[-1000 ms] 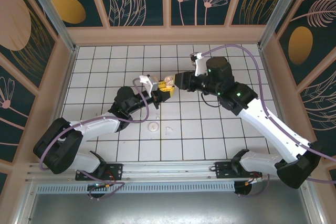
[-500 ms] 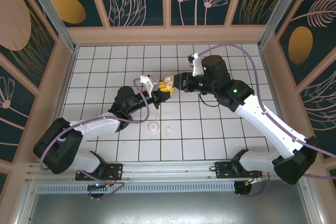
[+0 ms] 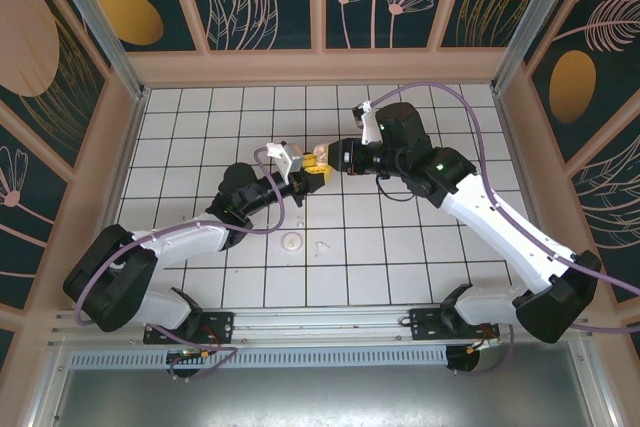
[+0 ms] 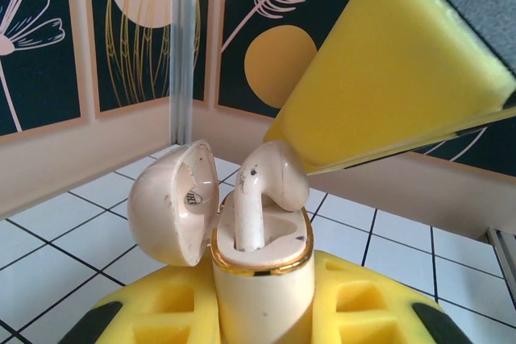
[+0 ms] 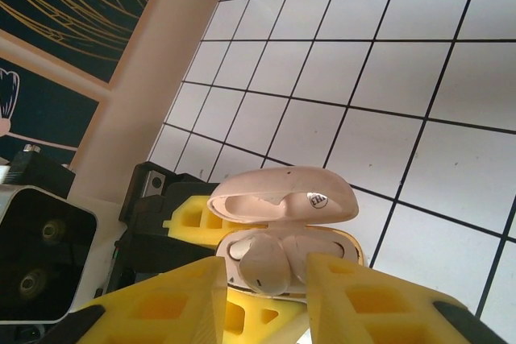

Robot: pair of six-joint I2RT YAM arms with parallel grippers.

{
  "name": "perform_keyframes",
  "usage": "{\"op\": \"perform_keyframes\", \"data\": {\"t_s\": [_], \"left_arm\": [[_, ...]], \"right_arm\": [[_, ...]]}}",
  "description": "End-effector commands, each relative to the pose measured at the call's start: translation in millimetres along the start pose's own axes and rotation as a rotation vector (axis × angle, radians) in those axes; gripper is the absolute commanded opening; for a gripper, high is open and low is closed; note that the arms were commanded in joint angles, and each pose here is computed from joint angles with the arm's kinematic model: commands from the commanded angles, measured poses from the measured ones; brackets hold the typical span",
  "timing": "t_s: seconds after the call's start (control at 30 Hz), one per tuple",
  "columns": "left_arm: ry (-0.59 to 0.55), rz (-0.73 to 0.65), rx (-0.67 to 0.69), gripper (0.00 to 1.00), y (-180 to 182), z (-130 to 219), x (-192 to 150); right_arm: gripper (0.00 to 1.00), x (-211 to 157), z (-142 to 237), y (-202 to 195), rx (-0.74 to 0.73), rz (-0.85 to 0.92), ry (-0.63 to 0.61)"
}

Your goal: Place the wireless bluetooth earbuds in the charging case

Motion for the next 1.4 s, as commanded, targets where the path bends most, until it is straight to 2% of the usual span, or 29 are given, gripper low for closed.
{"op": "perform_keyframes", "data": {"t_s": [0.0, 0.23, 0.67, 0.97, 1.37], "left_arm": [[-0.064, -0.04, -0.011, 0.13, -1.0, -1.6, 20.2], [-0.058, -0.036, -0.006, 0.13, -0.6, -1.4, 18.7], [-0.045, -0.036, 0.0, 0.12, -0.2, -1.4, 18.0], [-0.039, -0.039, 0.007, 0.12, 0.0, -0.9, 17.8], [0.029, -0.118, -0.01, 0.12, -1.4, 0.6, 6.4]], "right_arm": [[0.3, 5.1, 1.5, 7.7, 0.019, 0.008, 0.007], [0.3, 1.5, -3.1, 7.6, -0.008, 0.01, 0.033], [0.31, -4.7, -13.2, 8.5, -0.153, 0.046, 0.069], [0.18, 0.9, -7.9, 13.4, -0.174, 0.093, 0.03], [0.14, 8.4, 9.0, 21.3, -0.196, 0.225, 0.023]]}}
Point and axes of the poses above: each hand's point on the last joint's axis, 136 mm out from that joint toward the fingers, its own z axis back along the fingers, its own y axis along the line the jaws close on, x = y × z, the point moved 9 cm from there along z, back along the fingers, and after that the axes turned 5 degrees about -z, right-handed, at the moved point
